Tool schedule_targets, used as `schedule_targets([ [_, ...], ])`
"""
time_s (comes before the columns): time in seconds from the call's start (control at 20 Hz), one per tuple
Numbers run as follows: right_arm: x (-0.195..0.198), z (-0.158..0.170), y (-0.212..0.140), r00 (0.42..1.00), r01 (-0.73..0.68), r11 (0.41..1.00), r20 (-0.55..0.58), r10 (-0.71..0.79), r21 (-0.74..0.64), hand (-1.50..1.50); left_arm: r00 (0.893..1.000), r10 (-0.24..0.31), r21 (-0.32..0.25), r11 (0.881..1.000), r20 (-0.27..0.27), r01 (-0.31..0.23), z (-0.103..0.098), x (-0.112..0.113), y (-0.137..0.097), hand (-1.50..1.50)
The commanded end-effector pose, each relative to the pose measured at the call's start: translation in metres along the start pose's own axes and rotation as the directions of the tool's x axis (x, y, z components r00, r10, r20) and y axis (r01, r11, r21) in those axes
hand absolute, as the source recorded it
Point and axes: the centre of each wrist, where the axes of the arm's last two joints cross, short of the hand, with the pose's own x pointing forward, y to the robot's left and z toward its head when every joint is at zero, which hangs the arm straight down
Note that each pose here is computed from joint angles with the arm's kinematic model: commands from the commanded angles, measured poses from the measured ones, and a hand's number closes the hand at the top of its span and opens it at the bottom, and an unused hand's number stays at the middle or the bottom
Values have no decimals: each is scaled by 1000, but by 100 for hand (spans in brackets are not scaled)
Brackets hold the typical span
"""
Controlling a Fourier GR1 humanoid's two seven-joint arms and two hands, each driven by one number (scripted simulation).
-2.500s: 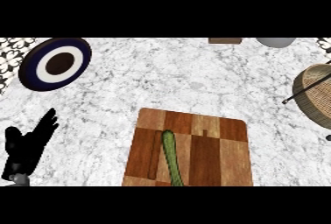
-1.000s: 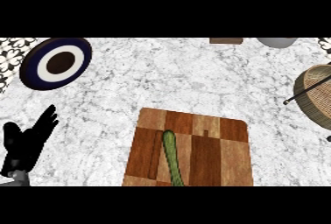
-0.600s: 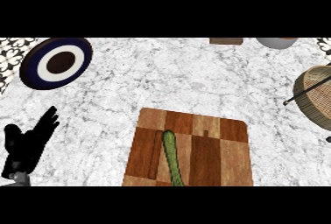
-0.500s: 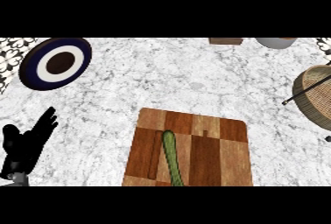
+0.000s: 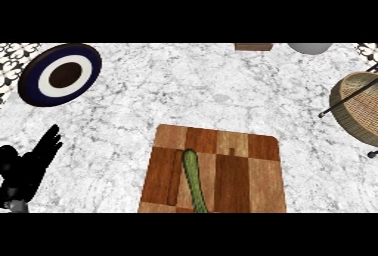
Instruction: Pick the sweet potato from the cutting board and place it in the tiered basket
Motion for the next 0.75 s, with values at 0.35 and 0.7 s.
schedule_targets([
  [0.35, -15, -12, -57, 840, 523, 852, -153, -521, -32, -150, 998, 21, 68, 998, -63, -16, 13, -20, 0, 0],
  [0.7, -56, -15, -53, 766, 642, 766, -83, -637, 42, -150, 998, 24, 99, 995, -65, -18, 26, -25, 19, 0],
])
